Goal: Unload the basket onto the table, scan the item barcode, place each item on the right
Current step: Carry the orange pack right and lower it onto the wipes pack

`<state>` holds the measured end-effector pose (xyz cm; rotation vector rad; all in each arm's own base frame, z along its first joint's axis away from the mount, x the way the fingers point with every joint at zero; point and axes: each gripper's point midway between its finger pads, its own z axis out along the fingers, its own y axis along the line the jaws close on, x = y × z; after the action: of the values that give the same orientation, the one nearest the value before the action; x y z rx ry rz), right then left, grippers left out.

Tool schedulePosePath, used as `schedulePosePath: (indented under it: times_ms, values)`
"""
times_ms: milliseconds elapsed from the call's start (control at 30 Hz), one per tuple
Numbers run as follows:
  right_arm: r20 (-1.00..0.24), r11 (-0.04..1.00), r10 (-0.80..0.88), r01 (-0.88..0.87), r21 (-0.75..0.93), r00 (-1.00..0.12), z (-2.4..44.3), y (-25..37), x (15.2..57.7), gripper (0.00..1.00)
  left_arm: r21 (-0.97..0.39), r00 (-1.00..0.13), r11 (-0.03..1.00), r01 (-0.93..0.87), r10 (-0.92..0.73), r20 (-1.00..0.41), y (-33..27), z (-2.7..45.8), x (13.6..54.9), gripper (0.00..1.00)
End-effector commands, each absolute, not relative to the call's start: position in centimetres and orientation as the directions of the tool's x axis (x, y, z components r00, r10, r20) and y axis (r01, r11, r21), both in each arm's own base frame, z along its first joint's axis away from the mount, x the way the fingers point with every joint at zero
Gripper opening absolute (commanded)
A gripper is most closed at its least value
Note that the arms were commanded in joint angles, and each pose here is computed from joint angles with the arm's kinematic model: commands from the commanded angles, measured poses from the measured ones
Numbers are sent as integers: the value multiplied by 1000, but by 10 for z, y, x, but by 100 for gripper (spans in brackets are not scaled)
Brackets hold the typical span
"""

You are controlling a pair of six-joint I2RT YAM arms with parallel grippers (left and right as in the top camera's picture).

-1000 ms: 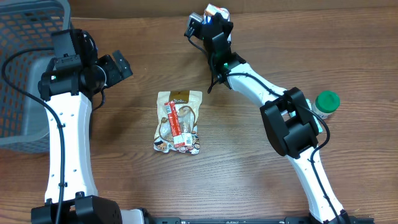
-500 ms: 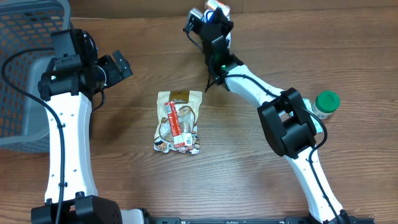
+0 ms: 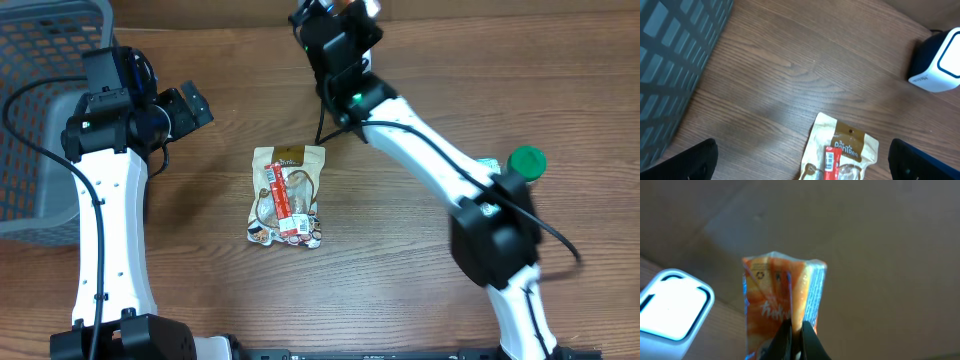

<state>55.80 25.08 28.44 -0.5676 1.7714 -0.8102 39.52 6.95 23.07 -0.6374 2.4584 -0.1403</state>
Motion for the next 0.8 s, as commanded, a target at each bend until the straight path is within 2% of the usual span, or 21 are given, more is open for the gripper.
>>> schedulePosePath:
  times_ms: [0, 133, 200, 300, 400, 467, 600, 767]
  values:
    - [-825, 850, -471, 91, -519, -311, 348, 223, 526, 3, -236, -698, 888, -395, -457, -552, 70, 244, 394, 100]
    - [-833, 924, -348, -9, -382, -429, 343, 202, 490, 3, -236, -698, 888, -395, -457, -552, 70, 244, 394, 100]
    - [-796, 946, -311, -85, -314, -520, 331, 192, 469, 3, -236, -698, 888, -395, -457, -551, 70, 244, 394, 100]
    - [-672, 954, -297, -189, -231, -679, 297, 175, 438, 4, -236, -698, 888, -395, -457, -552, 70, 244, 394, 100]
    - [-459, 958, -286, -255, -130, -841, 251, 153, 401, 4, -236, -698, 888, -395, -457, -551, 70, 244, 394, 100]
    - [-322, 964, -265, -252, -83, -909, 225, 136, 381, 4, -236, -698, 888, -395, -457, -552, 70, 244, 394, 100]
    - [-140, 977, -203, -191, -95, -969, 179, 96, 358, 4, -236, -698, 888, -395, -457, -551, 70, 244, 394, 100]
    - [-44, 987, -113, -108, -116, -993, 129, 56, 348, 4, -236, -698, 888, -395, -457, -552, 70, 244, 394, 100]
